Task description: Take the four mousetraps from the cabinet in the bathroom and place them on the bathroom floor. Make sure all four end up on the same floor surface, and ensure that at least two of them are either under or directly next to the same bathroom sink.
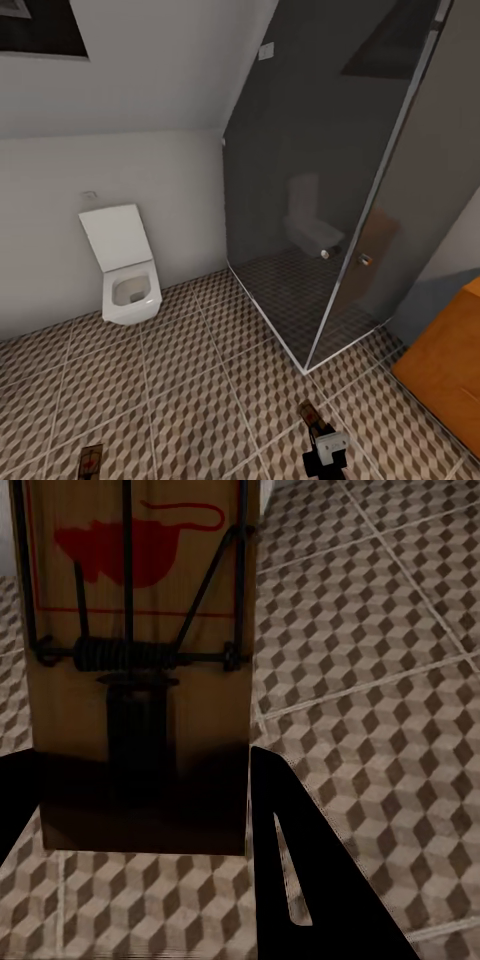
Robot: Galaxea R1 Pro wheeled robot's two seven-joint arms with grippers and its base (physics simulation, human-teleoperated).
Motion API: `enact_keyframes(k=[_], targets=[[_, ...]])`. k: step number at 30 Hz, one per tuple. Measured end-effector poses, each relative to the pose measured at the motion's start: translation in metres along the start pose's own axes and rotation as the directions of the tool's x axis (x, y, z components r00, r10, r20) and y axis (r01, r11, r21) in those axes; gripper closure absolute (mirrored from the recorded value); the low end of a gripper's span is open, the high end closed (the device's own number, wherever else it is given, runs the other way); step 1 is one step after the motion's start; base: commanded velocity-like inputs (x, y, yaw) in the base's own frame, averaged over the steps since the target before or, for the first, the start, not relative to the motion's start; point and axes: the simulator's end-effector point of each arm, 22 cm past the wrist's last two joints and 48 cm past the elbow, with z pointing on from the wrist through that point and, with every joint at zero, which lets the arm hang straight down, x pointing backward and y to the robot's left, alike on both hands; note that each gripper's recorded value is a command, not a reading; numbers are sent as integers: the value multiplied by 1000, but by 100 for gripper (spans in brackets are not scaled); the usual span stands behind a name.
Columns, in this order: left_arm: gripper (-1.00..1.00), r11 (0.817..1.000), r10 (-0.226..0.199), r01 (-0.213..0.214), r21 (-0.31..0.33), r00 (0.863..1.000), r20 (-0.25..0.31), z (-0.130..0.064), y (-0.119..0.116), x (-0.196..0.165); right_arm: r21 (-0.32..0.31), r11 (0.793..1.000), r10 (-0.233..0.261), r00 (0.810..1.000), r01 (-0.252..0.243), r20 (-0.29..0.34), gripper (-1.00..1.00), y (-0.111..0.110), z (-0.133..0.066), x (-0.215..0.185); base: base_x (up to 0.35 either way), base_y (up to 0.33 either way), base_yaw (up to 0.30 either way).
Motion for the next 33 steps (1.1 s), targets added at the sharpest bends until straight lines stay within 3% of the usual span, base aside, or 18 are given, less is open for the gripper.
enact_keyframes(k=[33], targets=[[100,1000,0,0,0,1000,-1,0,0,0,-1,1000,0,1000,0,-1,100,1,-1,1,0,0,251]])
